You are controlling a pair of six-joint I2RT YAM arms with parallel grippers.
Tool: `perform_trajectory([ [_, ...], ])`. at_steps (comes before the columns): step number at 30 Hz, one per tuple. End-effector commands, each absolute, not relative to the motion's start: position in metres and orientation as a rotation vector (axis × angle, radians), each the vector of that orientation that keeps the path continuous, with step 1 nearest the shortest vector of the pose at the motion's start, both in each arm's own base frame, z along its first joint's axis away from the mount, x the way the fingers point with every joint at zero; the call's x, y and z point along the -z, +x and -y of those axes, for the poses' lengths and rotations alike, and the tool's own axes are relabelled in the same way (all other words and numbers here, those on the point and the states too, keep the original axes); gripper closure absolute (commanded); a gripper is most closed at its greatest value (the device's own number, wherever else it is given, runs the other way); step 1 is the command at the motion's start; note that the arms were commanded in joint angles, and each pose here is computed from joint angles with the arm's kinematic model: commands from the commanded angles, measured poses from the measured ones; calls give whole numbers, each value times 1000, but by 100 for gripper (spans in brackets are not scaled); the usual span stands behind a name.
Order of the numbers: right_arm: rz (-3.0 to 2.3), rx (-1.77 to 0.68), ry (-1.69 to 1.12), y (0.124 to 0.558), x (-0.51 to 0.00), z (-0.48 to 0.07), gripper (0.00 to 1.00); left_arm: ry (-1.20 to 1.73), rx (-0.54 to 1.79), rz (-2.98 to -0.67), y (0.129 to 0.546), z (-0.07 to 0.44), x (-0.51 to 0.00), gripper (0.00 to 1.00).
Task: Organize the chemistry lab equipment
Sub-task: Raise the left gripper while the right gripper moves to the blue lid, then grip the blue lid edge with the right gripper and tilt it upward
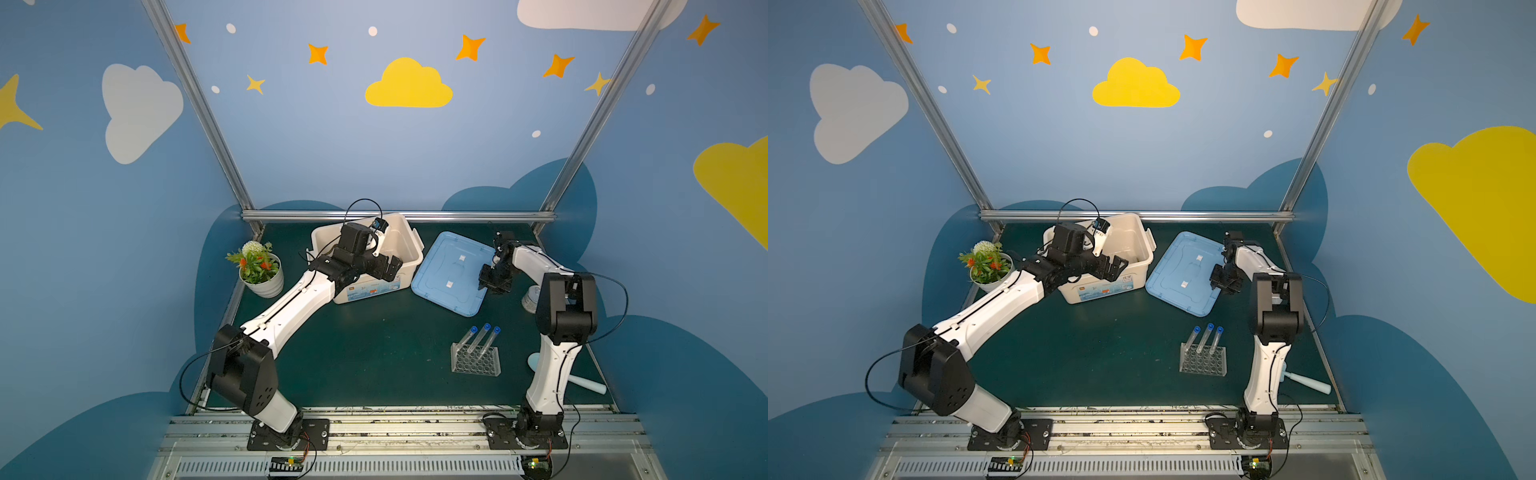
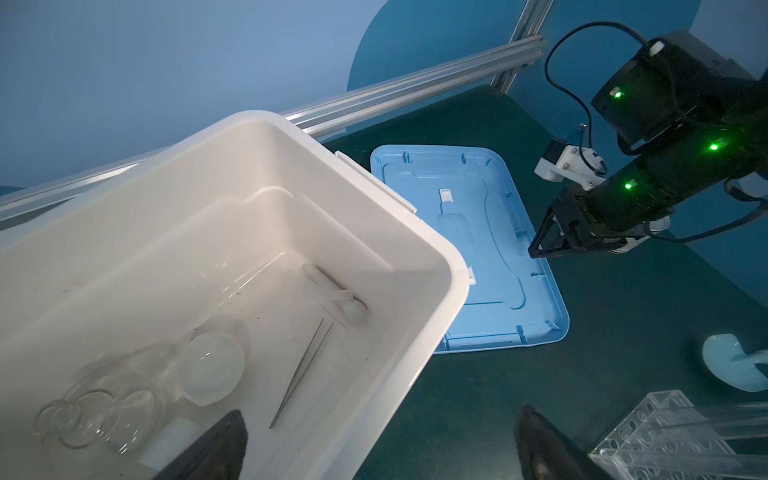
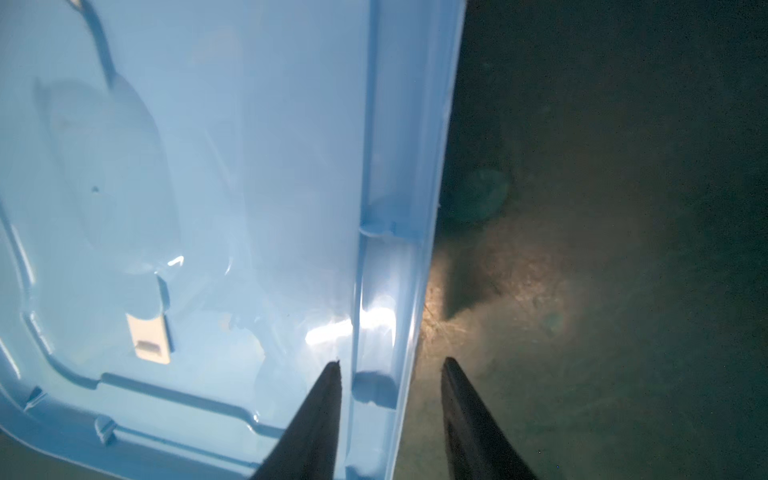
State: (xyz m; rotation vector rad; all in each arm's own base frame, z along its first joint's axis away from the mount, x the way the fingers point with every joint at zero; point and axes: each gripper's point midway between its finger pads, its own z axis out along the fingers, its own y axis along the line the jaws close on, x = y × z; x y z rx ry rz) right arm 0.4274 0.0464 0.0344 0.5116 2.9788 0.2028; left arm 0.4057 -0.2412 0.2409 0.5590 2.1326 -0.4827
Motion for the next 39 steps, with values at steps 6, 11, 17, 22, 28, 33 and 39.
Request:
perform_trajectory([
  [6,-3031,-87,516,422,-28,-35,65,532,520,-2106,388,238,-249,0],
  [11,-3058,-69,510,422,-20,-36,70,503,516,-2107,381,231,-246,0],
  [17,-3078,-21,447,424,-18,-44,73,484,495,-2116,375,224,-244,0],
  [22,-3112,-18,445,425,-13,-45,86,483,502,-2117,372,223,-247,0],
  [28,-3093,-82,502,429,-14,-43,94,480,495,-2110,369,221,-249,0],
  [33,-3031,-175,521,436,-28,-47,100,471,479,-2117,366,217,-247,0],
  [39,-2940,-262,532,442,-62,-50,100,460,479,-2118,363,214,-246,0],
])
